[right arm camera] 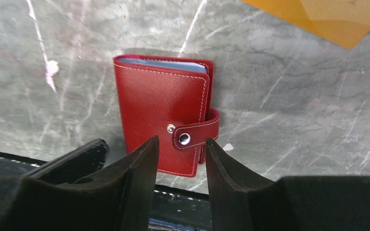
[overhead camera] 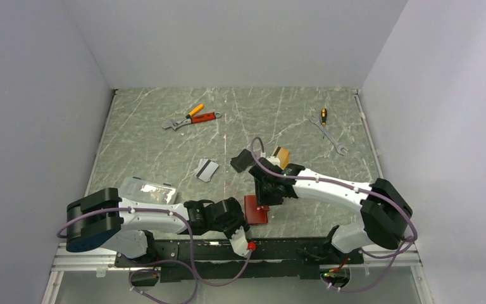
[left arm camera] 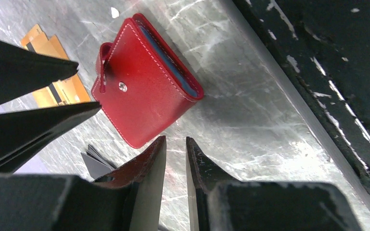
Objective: Put the credit cards into the card holder
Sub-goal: Close the card holder at the center of the board.
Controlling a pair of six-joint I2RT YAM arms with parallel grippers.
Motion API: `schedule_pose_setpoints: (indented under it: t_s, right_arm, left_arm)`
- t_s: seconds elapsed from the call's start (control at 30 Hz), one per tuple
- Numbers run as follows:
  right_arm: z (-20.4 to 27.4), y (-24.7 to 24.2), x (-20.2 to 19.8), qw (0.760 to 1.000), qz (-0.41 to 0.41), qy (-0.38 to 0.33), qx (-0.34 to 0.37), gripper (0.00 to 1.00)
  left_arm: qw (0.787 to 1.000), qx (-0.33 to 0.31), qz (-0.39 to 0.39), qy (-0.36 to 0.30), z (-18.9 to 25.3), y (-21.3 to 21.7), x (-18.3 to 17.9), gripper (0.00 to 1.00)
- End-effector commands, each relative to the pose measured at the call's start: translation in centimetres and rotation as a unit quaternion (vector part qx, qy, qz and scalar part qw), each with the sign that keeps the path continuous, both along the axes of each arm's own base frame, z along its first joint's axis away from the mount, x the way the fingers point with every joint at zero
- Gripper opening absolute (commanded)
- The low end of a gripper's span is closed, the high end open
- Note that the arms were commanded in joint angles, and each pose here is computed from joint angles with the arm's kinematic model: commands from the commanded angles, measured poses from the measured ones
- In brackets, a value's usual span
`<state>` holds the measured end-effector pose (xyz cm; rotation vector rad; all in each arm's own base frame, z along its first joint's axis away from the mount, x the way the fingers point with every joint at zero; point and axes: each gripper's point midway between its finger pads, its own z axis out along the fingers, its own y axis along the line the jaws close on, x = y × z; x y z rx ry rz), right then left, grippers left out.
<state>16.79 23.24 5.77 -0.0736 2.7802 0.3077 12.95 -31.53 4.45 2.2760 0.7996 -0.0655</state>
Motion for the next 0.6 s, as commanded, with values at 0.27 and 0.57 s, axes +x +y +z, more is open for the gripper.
schedule_pose_setpoints:
  t_s: [0.27, 0.57]
  right_arm:
    - [-0.15, 1.05, -0.47, 0.999, 0.02, 0.009, -0.034, 0.35]
    - [-0.07, 0.49, -0.21, 0.998, 0.016, 0.0, -0.064, 0.25]
  left_arm:
    - [1.0, -0.025, -0.005, -0.011, 1.23, -0.23, 0.14, 0.28]
    - [1.0, -0.028, -0.008, -0.008, 1.57, -0.52, 0.06, 0.28]
